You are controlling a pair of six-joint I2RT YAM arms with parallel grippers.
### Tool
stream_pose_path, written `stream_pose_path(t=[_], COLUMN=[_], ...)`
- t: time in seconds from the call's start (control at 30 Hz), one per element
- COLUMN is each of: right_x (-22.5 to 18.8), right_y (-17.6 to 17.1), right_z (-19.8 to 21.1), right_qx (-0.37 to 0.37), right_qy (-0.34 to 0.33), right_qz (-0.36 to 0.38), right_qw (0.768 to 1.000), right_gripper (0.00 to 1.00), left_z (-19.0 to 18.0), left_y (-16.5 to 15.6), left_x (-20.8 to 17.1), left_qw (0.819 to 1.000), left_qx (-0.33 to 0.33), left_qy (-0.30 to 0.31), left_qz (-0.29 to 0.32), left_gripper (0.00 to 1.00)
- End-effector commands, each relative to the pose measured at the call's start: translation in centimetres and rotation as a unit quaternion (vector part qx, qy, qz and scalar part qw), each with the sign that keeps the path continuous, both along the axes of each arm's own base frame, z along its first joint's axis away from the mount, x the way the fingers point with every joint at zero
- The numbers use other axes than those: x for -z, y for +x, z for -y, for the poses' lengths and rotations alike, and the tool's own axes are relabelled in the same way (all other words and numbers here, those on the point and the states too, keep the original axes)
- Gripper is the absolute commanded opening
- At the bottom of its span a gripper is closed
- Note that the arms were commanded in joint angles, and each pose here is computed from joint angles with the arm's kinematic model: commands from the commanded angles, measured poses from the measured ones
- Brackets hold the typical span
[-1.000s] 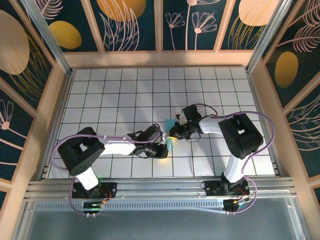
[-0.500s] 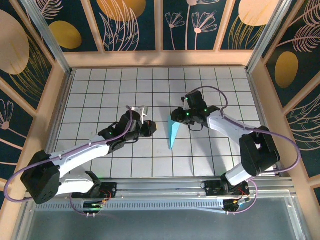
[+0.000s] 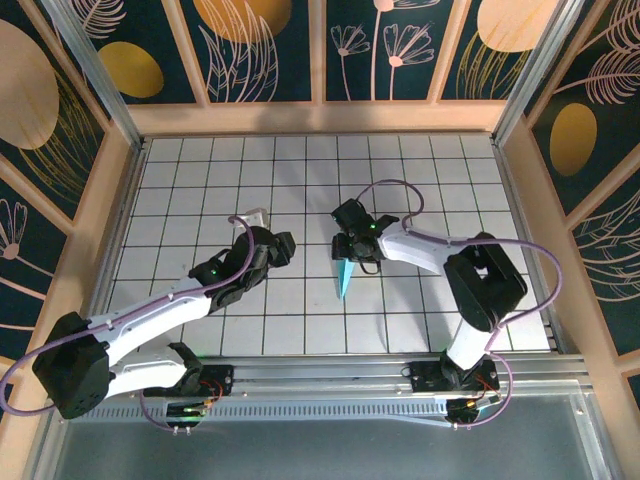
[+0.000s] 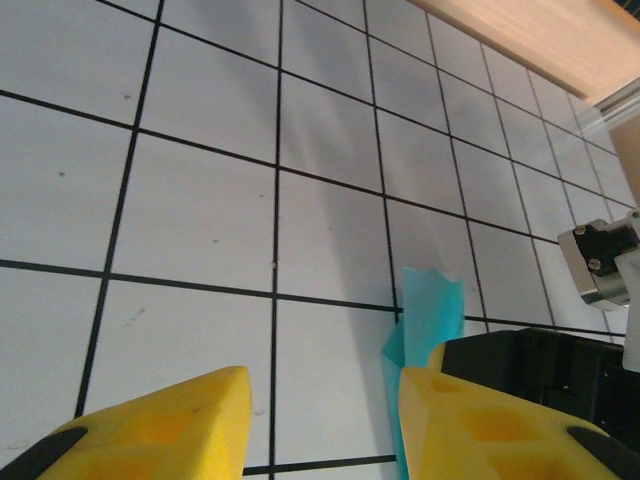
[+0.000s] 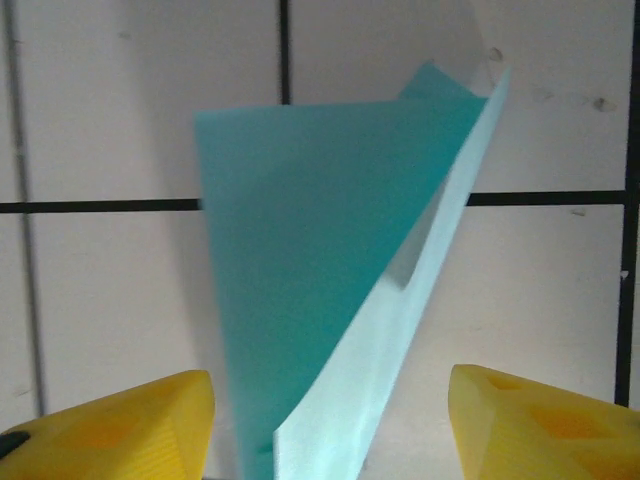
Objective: Fold a paper plane with a square sheet of paper (fold left side to right side)
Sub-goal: Turn over the paper plane at the center of the table.
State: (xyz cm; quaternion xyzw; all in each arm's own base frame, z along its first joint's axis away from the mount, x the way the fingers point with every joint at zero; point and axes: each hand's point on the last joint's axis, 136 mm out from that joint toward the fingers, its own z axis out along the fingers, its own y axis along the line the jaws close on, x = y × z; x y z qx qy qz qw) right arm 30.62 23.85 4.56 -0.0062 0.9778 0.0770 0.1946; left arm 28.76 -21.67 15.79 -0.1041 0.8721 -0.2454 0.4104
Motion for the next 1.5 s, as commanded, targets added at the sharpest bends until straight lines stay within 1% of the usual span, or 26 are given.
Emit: stream_pose_path(t=[0.0,0.1,0.23,0.3,0.37,0.47,0.6,0.7,0.8,0.87,0.9,0.93,1.03,1.1,1.13,1.3,1.37,1.47], right_x=[0.7,0.8,-0.1,-0.7,-1.4,-2.8,-6.3,-9.5,-12.7,-14.6,-15.6,-16.2,-17.5,-17.2,-16.6,-12.3,-10.4,-7.5], right_y=[0.5,0.4,0.2,0.1,-0.1,-0.3,-0.1,0.3,0.6,0.7,0.7,0.6,0.1,-0.4,-0.5,-0.3,0.0,0.1], right_z=[1.0,0.7,1.1,1.3,1.5,1.5,1.1,0.3,-0.6,-1.6,-2.1,-2.7,-3.7,-4.2,-4.5,-5.8,-6.3,-7.5], right_qx=[0.024,0.024,0.027,0.028,0.029,0.030,0.025,0.008,-0.012,-0.035,-0.045,-0.057,-0.082,-0.090,-0.090,-0.084,-0.077,-0.078], right_qy=[-0.041,-0.040,-0.040,-0.039,-0.035,-0.018,0.016,0.052,0.109,0.176,0.218,0.263,0.382,0.429,0.439,0.460,0.459,0.440], right_qz=[0.003,0.000,0.006,0.011,0.015,0.025,0.058,0.091,0.122,0.135,0.142,0.143,0.140,0.128,0.121,0.070,0.051,0.021], right_qw=[0.999,0.999,0.999,0.999,0.999,0.999,0.998,0.994,0.987,0.974,0.964,0.952,0.910,0.890,0.886,0.881,0.884,0.894], right_gripper=[0.61,0.53,0.38,0.29,0.16,0.00,0.00,0.00,0.00,0.00,0.00,0.00,0.00,0.00,0.00,0.00,0.00,0.00], left_z=[-1.2,-1.5,-1.6,-1.7,-1.8,-2.4,-3.3,-4.1,-5.1,-5.7,-6.0,-6.4,-7.3,-7.8,-8.1,-8.8,-8.9,-8.9], left_y=[-0.2,-0.3,-0.3,-0.2,-0.2,-0.1,0.1,0.2,0.0,-0.2,-0.4,-0.6,-1.2,-1.5,-1.7,-2.3,-2.4,-2.5], left_x=[0.3,0.3,0.1,0.1,-0.1,-0.7,-2.4,-4.1,-5.6,-6.4,-6.7,-7.0,-7.2,-7.3,-7.3,-6.7,-6.5,-6.1], left_qw=[1.000,1.000,1.000,0.999,0.999,0.999,0.997,0.995,0.992,0.989,0.987,0.985,0.981,0.978,0.978,0.976,0.976,0.977], left_qx=[-0.021,-0.024,-0.026,-0.028,-0.030,-0.040,-0.059,-0.079,-0.103,-0.114,-0.121,-0.127,-0.139,-0.146,-0.148,-0.156,-0.157,-0.157], left_qy=[0.009,0.012,0.014,0.014,0.015,0.026,0.030,0.017,-0.006,-0.026,-0.038,-0.050,-0.074,-0.085,-0.088,-0.097,-0.098,-0.095], left_qz=[0.002,0.003,0.005,0.005,0.007,0.015,0.036,0.058,0.078,0.091,0.097,0.102,0.114,0.119,0.120,0.119,0.116,0.111], left_gripper=[0.44,0.45,0.47,0.47,0.48,0.49,0.54,0.62,0.71,0.75,0.77,0.79,0.83,0.83,0.84,0.85,0.85,0.86])
